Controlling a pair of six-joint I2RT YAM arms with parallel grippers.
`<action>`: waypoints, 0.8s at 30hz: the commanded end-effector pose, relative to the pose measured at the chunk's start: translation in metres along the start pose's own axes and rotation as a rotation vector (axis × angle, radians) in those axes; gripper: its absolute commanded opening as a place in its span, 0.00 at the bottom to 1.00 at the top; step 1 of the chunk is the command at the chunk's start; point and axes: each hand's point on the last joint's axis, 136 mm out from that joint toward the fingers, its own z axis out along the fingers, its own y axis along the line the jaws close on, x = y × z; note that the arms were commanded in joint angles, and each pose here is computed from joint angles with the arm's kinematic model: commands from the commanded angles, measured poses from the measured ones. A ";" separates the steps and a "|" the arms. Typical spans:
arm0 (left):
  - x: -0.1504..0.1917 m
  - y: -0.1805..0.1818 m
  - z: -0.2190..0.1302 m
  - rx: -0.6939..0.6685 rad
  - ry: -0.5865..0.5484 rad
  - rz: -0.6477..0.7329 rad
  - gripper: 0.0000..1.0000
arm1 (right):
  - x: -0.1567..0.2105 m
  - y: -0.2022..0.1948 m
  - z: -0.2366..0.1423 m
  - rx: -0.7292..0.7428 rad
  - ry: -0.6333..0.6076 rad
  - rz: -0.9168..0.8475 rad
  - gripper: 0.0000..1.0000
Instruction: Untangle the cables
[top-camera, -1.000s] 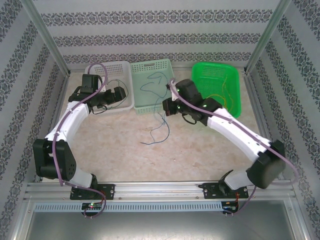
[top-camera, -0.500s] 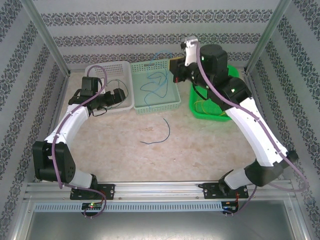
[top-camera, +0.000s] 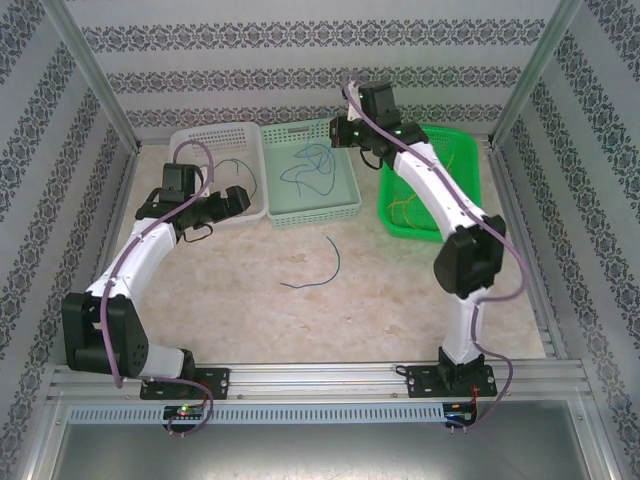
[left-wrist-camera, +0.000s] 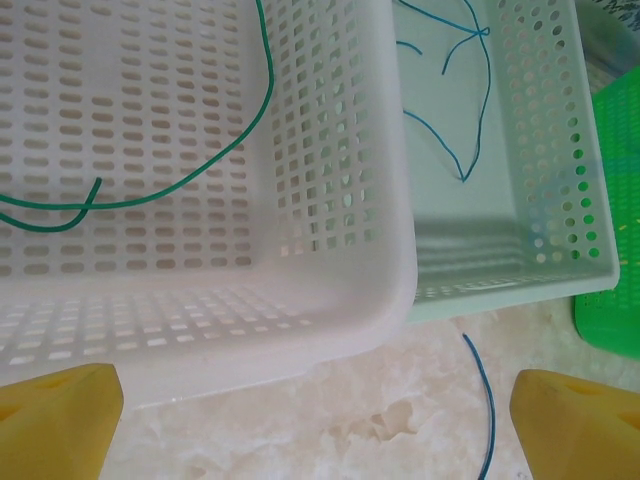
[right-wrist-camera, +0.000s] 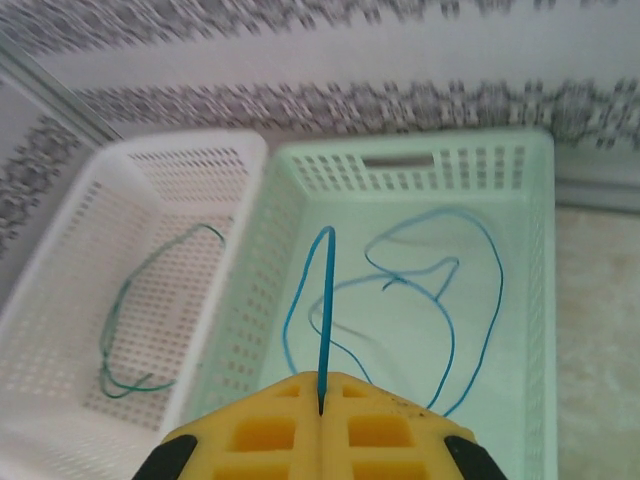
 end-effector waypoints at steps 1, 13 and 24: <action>0.008 -0.010 -0.009 0.039 -0.009 0.028 1.00 | 0.005 0.001 0.023 -0.050 0.028 0.049 0.00; 0.070 -0.040 -0.005 0.086 0.076 0.158 1.00 | 0.054 -0.026 0.065 -0.027 0.176 0.102 0.54; 0.131 -0.094 0.009 0.113 0.197 0.490 1.00 | 0.039 -0.019 0.013 -0.057 0.114 0.053 0.88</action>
